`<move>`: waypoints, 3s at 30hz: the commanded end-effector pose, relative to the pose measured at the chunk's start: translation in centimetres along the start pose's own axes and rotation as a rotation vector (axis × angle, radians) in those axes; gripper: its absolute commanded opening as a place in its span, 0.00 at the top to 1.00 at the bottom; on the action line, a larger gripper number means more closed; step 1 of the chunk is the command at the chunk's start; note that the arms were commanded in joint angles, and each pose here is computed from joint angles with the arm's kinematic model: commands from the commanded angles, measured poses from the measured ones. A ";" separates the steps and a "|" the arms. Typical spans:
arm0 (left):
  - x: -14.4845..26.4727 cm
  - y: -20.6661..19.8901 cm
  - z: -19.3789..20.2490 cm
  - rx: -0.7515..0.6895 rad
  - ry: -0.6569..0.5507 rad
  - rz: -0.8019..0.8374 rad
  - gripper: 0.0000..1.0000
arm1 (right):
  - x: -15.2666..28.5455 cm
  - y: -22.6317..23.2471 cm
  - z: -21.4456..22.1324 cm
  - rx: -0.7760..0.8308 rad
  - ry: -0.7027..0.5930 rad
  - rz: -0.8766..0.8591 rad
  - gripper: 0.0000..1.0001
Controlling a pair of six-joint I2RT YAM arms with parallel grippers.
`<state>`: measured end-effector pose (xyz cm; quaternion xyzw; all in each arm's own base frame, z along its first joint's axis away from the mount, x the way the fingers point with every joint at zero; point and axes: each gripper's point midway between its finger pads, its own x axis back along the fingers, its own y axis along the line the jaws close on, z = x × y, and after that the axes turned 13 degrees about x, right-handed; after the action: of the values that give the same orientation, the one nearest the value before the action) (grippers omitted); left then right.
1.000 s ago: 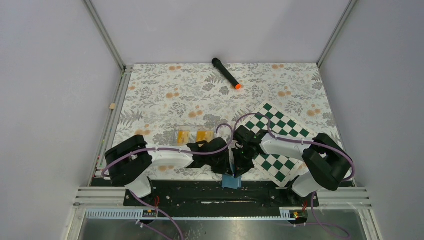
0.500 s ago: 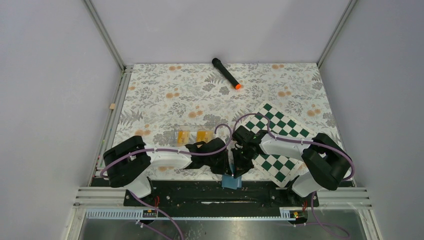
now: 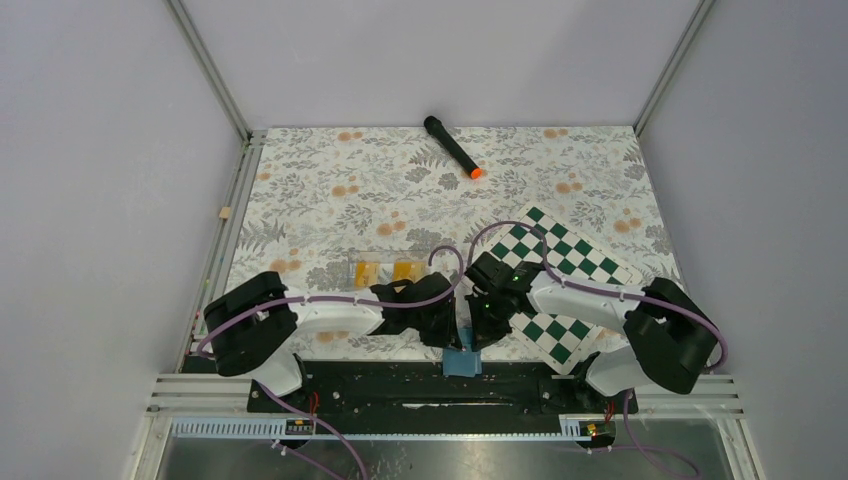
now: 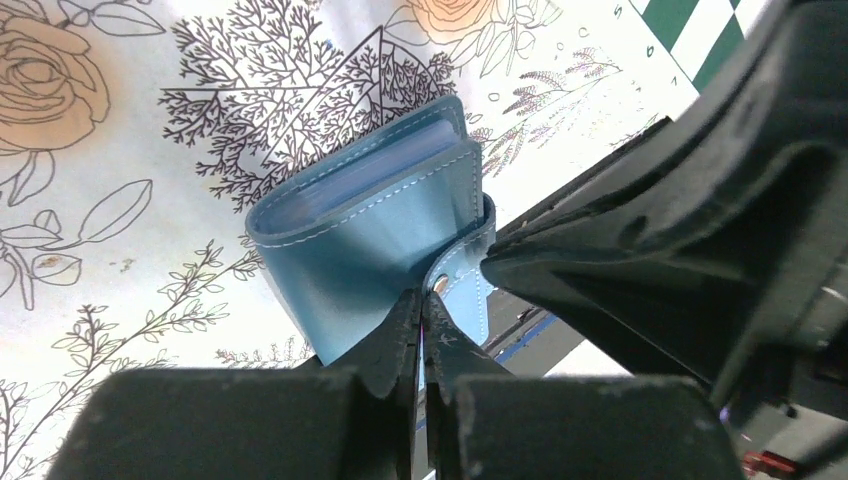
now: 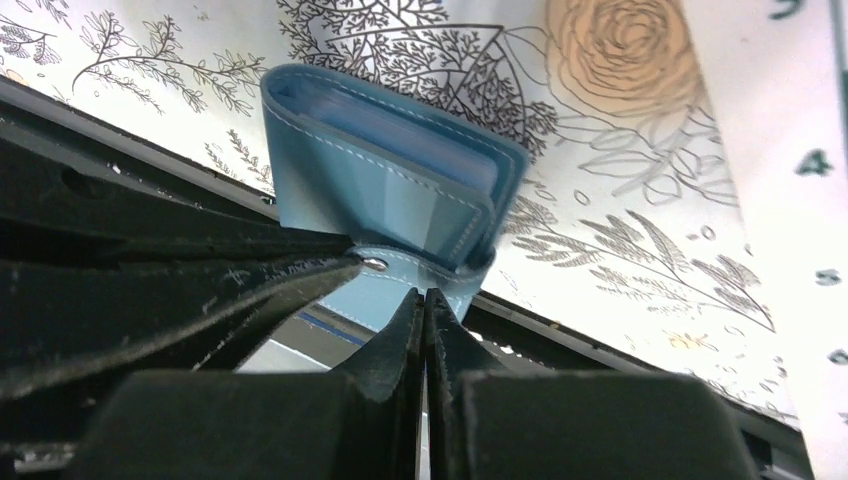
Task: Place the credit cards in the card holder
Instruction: Close the card holder at the center of the board.
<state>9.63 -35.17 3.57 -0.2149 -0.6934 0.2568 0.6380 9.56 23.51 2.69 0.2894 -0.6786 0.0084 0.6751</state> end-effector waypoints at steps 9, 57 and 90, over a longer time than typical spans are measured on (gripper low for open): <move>0.7 -1.0 -0.4 -0.022 0.009 -0.027 1.00 | 2.4 -0.6 -1.8 0.040 -0.071 0.089 1.00; 2.0 -3.7 -0.1 -0.080 0.021 -0.030 1.00 | 0.3 -0.1 -2.8 0.015 -0.086 0.058 1.00; 0.7 -0.1 1.6 -0.050 0.073 -0.125 1.00 | -0.9 -2.0 -3.0 0.024 -0.030 0.166 1.00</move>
<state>9.32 -34.88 4.40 -0.1866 -0.7030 0.1968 0.6575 11.88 24.23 2.10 0.2559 -0.6929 0.0300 0.6735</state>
